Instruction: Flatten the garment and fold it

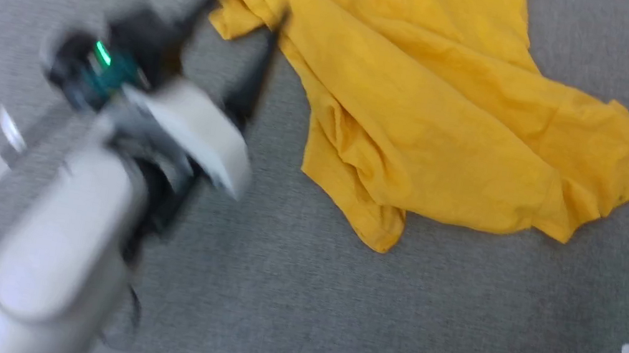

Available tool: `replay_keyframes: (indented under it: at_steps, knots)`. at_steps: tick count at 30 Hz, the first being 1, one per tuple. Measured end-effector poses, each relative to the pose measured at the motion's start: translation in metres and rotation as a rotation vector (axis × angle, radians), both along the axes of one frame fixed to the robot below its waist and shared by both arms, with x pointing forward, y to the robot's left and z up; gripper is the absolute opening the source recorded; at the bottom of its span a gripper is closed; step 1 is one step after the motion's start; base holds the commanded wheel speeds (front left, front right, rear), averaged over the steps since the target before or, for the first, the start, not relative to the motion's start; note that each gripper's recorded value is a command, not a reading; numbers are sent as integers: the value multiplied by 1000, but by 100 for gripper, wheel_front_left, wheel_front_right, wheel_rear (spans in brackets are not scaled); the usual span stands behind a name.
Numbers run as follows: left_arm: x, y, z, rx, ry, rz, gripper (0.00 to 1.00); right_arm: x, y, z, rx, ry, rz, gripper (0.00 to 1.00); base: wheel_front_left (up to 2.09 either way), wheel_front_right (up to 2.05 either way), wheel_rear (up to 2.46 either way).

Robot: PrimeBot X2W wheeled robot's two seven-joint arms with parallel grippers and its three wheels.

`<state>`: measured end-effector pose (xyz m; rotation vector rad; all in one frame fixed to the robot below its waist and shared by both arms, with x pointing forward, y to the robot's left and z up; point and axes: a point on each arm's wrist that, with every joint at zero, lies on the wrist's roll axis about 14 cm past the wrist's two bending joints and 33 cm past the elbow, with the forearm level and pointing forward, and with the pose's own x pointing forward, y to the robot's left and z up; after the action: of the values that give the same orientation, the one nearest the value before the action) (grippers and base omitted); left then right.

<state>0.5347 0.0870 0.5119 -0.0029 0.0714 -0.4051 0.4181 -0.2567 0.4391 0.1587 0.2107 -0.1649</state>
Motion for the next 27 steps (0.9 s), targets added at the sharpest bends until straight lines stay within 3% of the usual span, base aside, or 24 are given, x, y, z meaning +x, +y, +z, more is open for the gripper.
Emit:
replay_keyframes:
  at_steps: [5,10,27]
  knots:
    - [-58,-22,-13,-17,102,-35,100,0,11,12,6,-18,37,100,0,0,0]
    - [-86,-35,-36,22,215,-66,100,8,26,25,12,-52,80,100,0,0,0]
    - [-78,-53,-118,123,435,-106,100,-3,1,12,-12,0,12,100,0,0,0]
